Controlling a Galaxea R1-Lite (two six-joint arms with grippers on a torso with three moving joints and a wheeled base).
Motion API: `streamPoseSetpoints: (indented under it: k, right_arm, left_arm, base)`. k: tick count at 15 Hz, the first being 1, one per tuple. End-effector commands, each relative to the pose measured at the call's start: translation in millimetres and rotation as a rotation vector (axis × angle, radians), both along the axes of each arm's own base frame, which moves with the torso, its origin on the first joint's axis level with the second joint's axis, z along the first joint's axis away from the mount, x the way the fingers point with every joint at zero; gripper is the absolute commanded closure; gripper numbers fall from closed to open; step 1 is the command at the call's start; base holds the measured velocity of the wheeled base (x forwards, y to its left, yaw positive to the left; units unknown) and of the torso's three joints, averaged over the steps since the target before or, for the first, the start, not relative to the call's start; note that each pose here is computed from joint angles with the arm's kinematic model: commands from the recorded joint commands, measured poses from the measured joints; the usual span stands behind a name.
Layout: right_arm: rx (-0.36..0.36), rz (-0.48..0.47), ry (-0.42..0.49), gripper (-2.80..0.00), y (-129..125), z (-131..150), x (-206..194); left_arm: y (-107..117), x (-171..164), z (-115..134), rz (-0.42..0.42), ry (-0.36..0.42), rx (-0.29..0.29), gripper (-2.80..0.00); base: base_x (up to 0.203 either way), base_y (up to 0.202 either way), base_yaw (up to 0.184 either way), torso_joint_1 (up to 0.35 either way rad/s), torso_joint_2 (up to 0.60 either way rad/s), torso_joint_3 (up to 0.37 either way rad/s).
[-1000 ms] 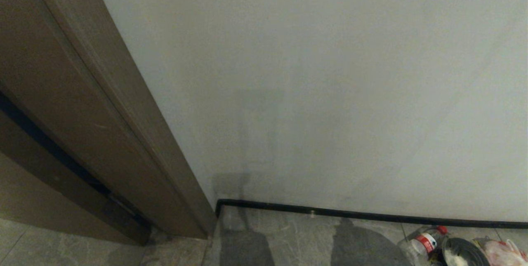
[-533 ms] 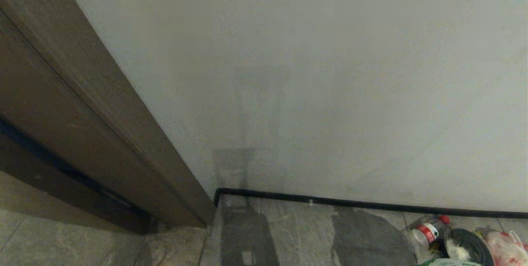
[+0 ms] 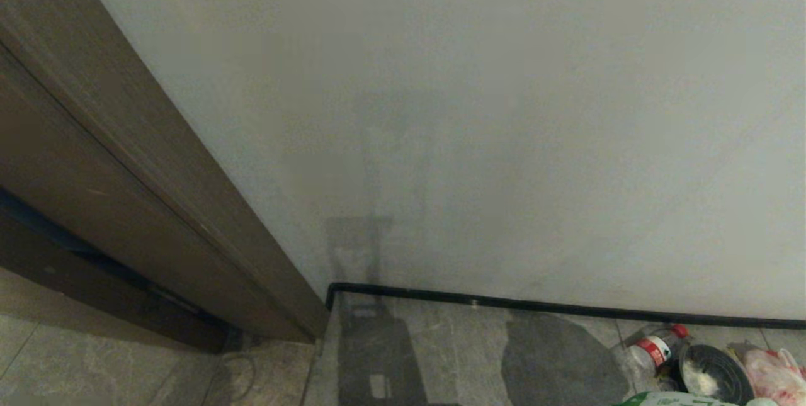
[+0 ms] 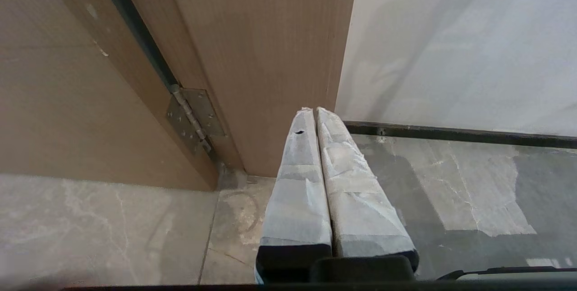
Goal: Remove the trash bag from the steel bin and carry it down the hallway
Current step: Put the trash bag at the door
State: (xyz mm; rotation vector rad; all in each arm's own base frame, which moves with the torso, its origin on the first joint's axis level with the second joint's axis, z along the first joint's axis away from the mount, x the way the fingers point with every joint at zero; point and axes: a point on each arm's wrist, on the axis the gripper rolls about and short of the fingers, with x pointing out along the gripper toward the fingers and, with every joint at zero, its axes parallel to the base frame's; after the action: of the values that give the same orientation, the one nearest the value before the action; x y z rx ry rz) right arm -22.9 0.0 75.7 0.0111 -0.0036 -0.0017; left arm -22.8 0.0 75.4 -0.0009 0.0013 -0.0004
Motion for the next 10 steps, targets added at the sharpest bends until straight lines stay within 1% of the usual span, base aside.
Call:
streamPoseSetpoints:
  k: [1, 3, 5, 6, 7, 8, 10]
  right_arm:
    - [0.000, -0.001, -0.001, 0.00, 0, 0, 0]
    - [0.000, -0.001, -0.001, 0.00, 0, 0, 0]
    - [0.006, -0.006, -0.005, 0.00, 0, 1, 0]
    - [0.003, -0.005, -0.003, 0.00, 0, 0, 0]
    - [-0.009, -0.005, -0.019, 0.00, 0, 3, 0]
    - [-0.022, -0.006, -0.038, 0.00, 0, 13, -3]
    - [-0.031, -0.005, -0.054, 0.00, 0, 51, -15]
  left_arm:
    - [0, 0, 0, 0.000, 0.000, -0.003, 0.00]
    - [0, 0, 0, 0.002, 0.000, -0.002, 0.00]
    - [0, 0, 0, 0.000, 0.000, -0.001, 0.00]
    - [0, 0, 0, 0.002, 0.000, -0.001, 0.00]
    - [0, 0, 0, 0.000, 0.000, -0.001, 0.00]
    - [0, 0, 0, 0.000, 0.000, -0.001, 0.00]
    - [0, 0, 0, 0.000, -0.001, -0.001, 0.00]
  base:
    - [0.000, 0.000, 0.000, 0.000, 0.00, 0.000]
    - [0.000, 0.000, 0.000, 0.000, 0.00, -0.048]
    - [0.000, 0.000, 0.000, 0.002, 0.00, -0.156]
    - [0.000, 0.000, 0.000, 0.002, 0.00, -0.087]
    - [0.000, 0.000, 0.000, 0.002, 0.01, -0.046]
    - [0.000, 0.000, 0.000, 0.000, 0.00, 0.000]
    - [0.000, 0.000, 0.000, 0.000, 0.00, 0.000]
